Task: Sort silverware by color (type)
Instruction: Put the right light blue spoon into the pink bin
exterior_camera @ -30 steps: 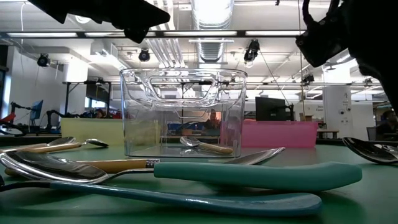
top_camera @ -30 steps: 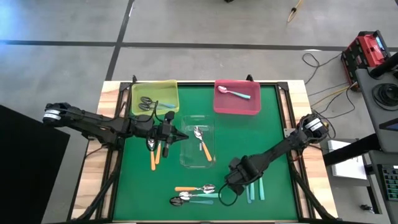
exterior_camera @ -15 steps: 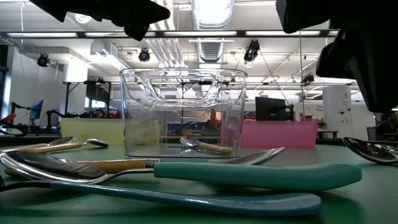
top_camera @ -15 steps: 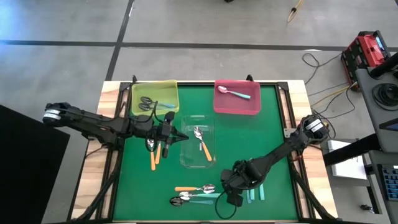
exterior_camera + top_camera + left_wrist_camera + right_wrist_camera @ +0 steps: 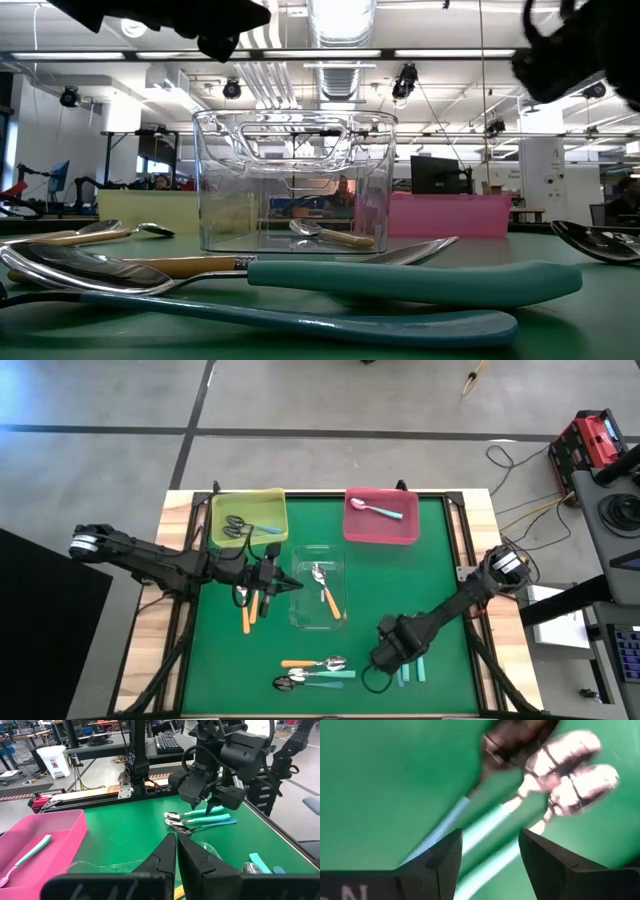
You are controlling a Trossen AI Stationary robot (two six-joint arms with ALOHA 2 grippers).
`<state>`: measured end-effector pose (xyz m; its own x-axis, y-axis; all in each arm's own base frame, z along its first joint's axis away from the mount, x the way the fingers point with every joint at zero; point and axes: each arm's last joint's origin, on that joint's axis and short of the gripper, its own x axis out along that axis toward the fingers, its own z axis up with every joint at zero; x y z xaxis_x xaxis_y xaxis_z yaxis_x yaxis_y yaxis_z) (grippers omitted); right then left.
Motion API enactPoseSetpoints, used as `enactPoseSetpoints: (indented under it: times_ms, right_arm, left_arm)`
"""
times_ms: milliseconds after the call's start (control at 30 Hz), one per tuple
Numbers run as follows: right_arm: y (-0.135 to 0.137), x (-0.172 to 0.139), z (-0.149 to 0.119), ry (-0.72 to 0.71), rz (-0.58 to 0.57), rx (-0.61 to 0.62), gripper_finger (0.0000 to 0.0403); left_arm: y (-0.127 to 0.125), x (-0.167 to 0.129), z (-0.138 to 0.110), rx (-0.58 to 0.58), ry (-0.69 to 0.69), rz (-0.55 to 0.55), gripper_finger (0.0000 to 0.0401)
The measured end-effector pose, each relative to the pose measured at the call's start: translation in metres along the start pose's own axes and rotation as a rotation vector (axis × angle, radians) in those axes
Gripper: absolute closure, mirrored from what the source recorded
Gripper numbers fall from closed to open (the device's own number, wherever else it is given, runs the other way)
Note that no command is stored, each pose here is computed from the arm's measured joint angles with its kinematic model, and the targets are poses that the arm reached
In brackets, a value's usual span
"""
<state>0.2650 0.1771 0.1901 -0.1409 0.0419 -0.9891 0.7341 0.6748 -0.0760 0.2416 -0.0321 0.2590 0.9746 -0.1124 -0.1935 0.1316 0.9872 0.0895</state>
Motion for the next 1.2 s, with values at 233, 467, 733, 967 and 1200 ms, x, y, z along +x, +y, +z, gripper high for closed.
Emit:
enactPoseSetpoints:
  times_ms: [233,467,733,967,1200]
  right_arm:
    - [0.000,0.009,-0.011,-0.021,-0.001,0.091,0.0227]
    - [-0.006,0.021,-0.011,-0.037,-0.033,0.126,0.0228]
    - [-0.006,0.035,-0.009,-0.042,0.027,0.134,0.0227]
    - [-0.011,0.046,-0.009,-0.039,0.025,0.159,0.0228]
    - [-0.012,0.050,-0.008,-0.040,0.040,0.160,0.0258]
  left_arm:
    - [-0.001,0.000,0.000,0.008,0.000,-0.002,0.0401]
    - [-0.001,0.000,0.000,0.008,0.000,-0.002,0.0401]
    - [0.000,0.000,0.000,0.009,0.000,-0.002,0.0401]
    - [0.000,0.000,0.000,0.009,0.000,-0.002,0.0401]
    - [0.000,0.000,0.000,0.009,0.000,-0.002,0.0401]
